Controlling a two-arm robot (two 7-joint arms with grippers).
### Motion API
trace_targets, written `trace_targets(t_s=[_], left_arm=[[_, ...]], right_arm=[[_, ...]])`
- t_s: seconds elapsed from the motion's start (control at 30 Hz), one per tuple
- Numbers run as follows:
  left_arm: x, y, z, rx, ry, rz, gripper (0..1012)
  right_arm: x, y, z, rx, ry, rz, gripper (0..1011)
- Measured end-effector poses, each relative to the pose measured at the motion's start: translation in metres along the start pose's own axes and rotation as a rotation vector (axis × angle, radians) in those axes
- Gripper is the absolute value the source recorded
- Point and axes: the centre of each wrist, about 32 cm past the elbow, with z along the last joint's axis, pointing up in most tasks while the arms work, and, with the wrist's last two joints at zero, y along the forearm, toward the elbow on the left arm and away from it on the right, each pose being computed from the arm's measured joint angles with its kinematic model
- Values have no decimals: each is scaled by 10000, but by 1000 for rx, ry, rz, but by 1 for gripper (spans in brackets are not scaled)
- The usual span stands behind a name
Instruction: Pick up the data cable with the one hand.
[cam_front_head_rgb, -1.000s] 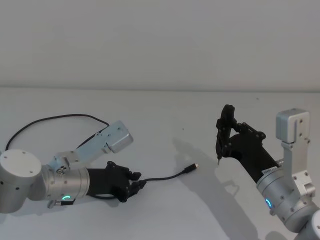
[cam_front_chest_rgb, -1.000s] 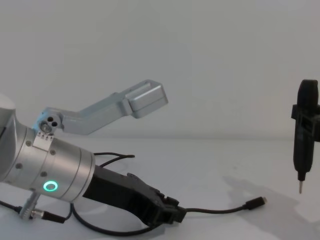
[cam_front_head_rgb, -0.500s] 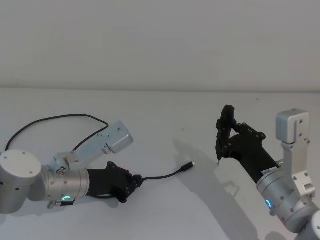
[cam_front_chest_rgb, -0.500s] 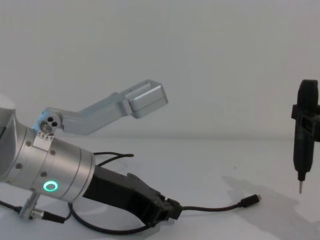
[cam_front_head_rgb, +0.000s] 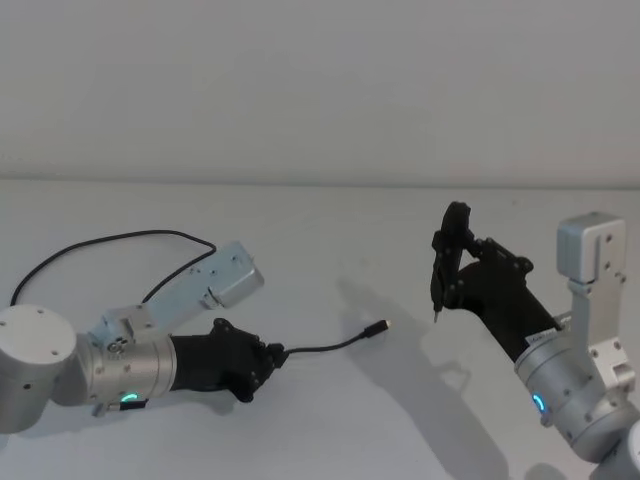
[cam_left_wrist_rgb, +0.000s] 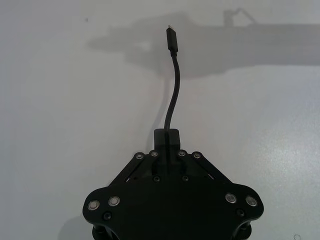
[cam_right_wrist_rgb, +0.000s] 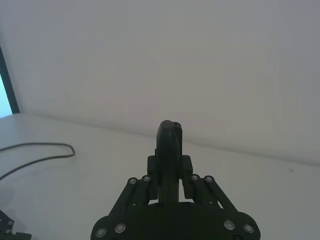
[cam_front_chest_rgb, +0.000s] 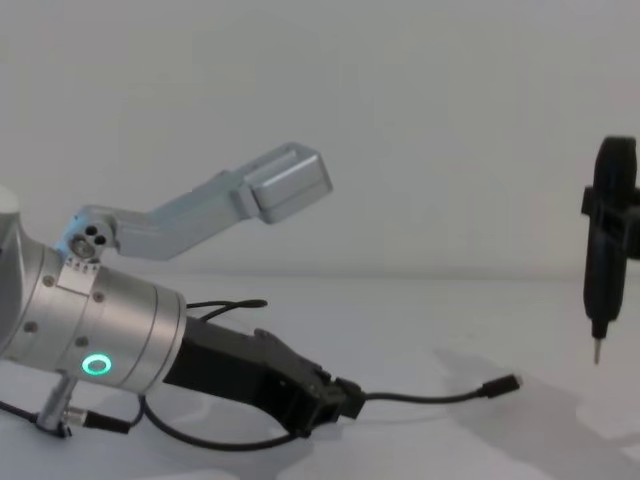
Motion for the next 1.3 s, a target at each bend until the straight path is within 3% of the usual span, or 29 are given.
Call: trace_targets(t_s=[0.4, 0.67, 1.3], left_arm=[[-18, 165, 55, -118, -82, 45, 36], [-25, 258, 89, -173, -113, 61, 35], [-33, 331, 117, -217, -139, 73, 36]], right_arm=[[-23, 49, 253, 86, 0, 23, 274], [-29, 69, 358, 124, 1, 27, 275], [-25, 181, 464, 172, 17, 42, 274]])
